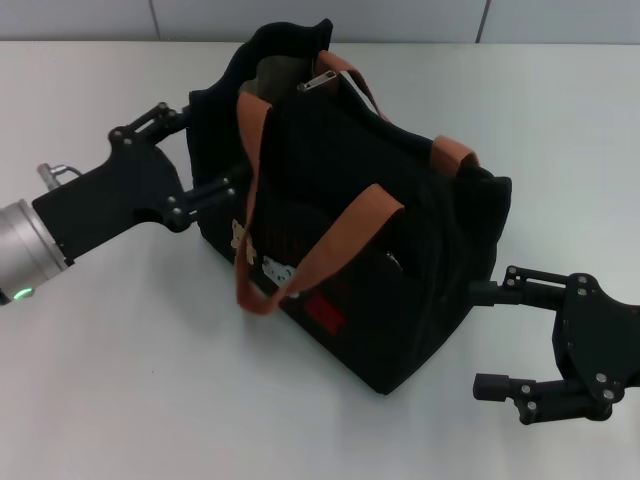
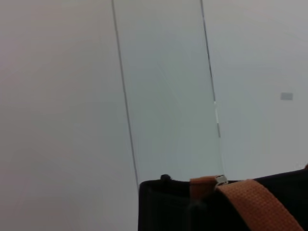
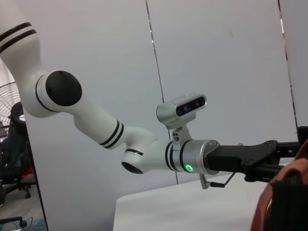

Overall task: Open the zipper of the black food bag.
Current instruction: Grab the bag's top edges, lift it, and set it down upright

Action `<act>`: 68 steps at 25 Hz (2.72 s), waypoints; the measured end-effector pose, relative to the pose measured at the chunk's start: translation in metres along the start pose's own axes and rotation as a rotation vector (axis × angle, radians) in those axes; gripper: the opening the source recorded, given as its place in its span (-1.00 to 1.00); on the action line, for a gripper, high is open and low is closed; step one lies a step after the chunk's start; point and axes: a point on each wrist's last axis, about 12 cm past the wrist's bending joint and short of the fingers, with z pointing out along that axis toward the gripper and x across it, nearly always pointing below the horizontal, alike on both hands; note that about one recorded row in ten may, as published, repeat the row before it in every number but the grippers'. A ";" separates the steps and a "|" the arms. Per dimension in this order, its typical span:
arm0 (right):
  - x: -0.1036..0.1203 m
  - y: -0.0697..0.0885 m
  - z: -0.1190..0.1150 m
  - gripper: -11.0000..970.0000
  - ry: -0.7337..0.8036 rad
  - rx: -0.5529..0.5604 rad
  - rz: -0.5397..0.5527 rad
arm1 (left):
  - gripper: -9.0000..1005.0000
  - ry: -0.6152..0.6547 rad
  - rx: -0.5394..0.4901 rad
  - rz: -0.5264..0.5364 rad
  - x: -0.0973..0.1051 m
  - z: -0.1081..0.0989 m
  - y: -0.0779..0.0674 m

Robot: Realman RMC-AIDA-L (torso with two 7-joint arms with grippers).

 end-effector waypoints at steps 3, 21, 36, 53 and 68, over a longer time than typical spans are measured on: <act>0.000 0.000 0.000 0.73 0.002 -0.002 0.000 | 0.62 -0.003 0.014 0.006 -0.001 0.005 -0.001; 0.001 0.000 -0.002 0.73 0.001 0.015 0.003 | -0.34 -0.057 0.008 0.002 -0.002 0.009 -0.007; -0.007 0.003 -0.023 0.73 -0.156 0.157 0.014 | -0.62 -0.246 0.120 0.214 -0.056 0.023 0.017; -0.013 -0.002 -0.032 0.72 -0.359 0.304 0.062 | -0.98 -0.314 0.027 0.232 -0.055 -0.030 0.010; -0.010 0.001 -0.033 0.72 -0.285 0.269 0.071 | -0.39 -0.044 -0.123 -0.089 0.004 -0.119 -0.033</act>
